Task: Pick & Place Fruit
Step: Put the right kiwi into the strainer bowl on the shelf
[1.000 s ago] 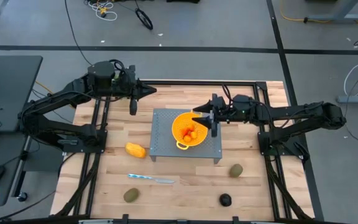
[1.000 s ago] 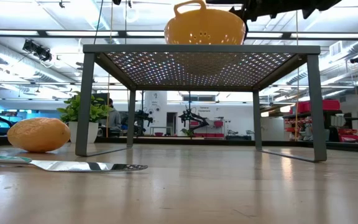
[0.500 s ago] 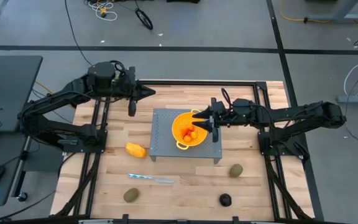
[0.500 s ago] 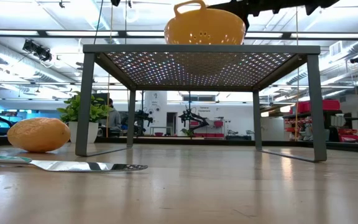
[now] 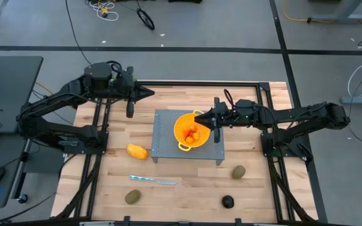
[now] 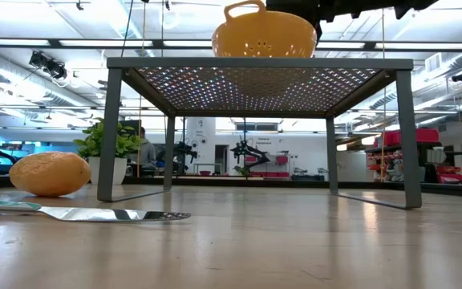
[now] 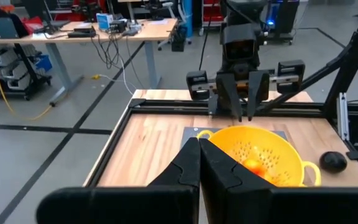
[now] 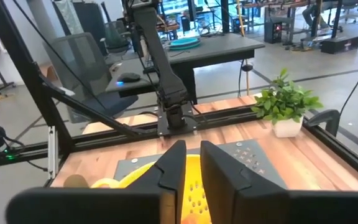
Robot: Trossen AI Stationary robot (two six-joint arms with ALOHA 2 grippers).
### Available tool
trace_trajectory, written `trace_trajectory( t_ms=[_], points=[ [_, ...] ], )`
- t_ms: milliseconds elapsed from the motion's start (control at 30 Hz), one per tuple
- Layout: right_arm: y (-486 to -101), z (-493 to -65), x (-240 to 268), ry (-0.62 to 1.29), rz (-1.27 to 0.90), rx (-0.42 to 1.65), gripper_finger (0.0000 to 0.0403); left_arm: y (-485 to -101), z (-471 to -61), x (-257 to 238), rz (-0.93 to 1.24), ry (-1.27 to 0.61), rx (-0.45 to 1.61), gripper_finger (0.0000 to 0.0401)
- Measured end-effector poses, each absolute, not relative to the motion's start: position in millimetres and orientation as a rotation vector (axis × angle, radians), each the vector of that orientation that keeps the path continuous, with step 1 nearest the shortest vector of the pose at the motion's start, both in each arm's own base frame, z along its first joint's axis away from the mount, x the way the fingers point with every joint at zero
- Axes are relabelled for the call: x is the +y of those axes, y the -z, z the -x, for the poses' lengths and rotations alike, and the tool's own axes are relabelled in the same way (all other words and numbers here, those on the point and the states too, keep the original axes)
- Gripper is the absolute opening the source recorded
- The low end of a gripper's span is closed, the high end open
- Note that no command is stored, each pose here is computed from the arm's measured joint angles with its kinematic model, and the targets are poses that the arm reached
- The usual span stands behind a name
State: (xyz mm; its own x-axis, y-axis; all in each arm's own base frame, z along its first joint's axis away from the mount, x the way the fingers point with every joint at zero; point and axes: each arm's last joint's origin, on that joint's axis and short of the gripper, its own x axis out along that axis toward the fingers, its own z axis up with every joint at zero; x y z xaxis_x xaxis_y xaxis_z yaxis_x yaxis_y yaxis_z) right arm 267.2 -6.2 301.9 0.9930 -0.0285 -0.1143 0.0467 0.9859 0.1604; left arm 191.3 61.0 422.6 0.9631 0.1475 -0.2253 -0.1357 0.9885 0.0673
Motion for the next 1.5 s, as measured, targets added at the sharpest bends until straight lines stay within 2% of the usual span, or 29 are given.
trace_trajectory(
  t_ms=[267, 567, 867, 1167, 1500],
  points=[
    [-305.3, -265.1, -6.1, 0.032, -0.113, 0.095, 0.0037, -423.7, -189.6, 60.4, -0.081, -0.140, 0.228, 0.0003],
    [-324.8, -242.8, -0.4, -0.006, -0.071, 0.043, 0.0005, -424.0, -189.6, 60.5, -0.079, -0.142, 0.225, 0.0004],
    [-332.5, -214.6, 10.6, -0.061, 0.068, 0.099, 0.0002, -425.8, -187.9, 59.9, -0.036, -0.150, 0.209, 0.0004],
    [-334.8, -192.0, 13.1, -0.022, 0.118, 0.157, 0.0001, -426.4, -190.8, 52.8, 0.032, -0.251, 0.198, 0.0003],
    [-337.1, -187.7, 12.5, 0.011, 0.153, 0.149, 0.0001, -431.6, -198.1, 15.0, 0.028, -0.160, 0.145, 0.0003]
  ],
)
